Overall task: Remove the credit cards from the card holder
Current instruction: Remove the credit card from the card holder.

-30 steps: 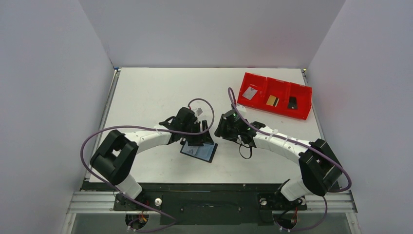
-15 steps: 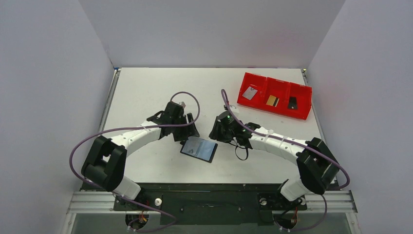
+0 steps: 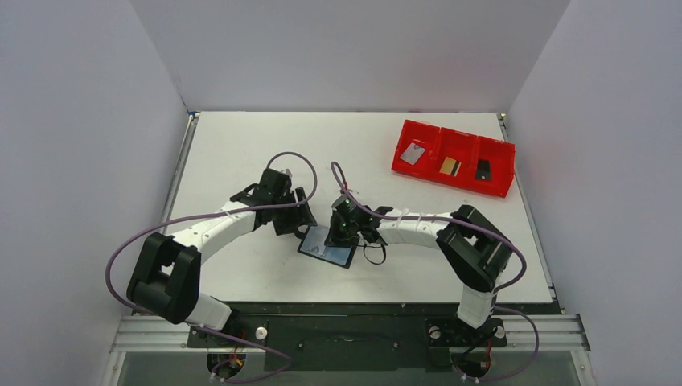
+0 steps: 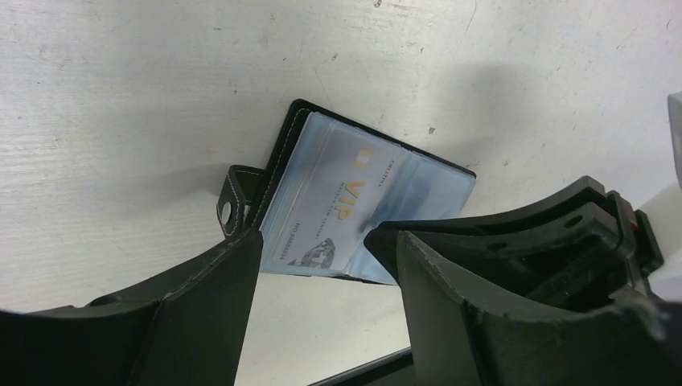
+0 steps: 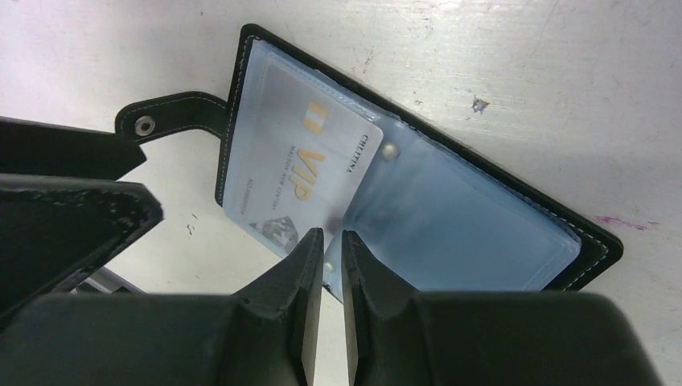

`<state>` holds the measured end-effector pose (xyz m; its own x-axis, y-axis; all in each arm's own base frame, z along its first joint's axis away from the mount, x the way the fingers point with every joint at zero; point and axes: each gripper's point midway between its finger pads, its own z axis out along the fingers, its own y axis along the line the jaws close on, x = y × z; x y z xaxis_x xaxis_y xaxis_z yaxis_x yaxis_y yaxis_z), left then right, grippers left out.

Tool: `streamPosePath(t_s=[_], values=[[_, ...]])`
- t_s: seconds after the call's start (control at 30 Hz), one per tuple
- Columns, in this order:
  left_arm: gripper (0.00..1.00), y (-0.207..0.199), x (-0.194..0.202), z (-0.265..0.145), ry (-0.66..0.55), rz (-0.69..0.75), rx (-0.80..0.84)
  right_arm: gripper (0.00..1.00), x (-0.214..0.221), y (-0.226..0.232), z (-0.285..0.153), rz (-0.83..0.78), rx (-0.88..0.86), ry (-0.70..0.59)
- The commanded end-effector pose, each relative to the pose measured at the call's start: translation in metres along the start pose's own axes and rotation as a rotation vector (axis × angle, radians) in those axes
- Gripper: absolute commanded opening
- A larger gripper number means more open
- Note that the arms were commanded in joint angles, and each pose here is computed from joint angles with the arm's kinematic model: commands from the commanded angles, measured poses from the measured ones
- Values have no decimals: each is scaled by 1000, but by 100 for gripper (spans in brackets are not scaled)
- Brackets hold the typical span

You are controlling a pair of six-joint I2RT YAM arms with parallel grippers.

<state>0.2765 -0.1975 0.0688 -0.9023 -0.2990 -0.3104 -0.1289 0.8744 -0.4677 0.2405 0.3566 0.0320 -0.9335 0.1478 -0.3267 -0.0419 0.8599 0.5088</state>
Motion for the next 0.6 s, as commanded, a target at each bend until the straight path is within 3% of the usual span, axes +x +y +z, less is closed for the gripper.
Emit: streamPosePath(t_s=[0.0,0.33,0.57], values=[[60,-4,-7,-10,-29,18,25,12,-14,20,0,7,-58,-31],[60,-3,-1,-7,-3,23,40,15,-18,-26,15,34,36,-39],[51,-5,4,-1,25,38,54,21,-27,-44,23,27,52,-44]])
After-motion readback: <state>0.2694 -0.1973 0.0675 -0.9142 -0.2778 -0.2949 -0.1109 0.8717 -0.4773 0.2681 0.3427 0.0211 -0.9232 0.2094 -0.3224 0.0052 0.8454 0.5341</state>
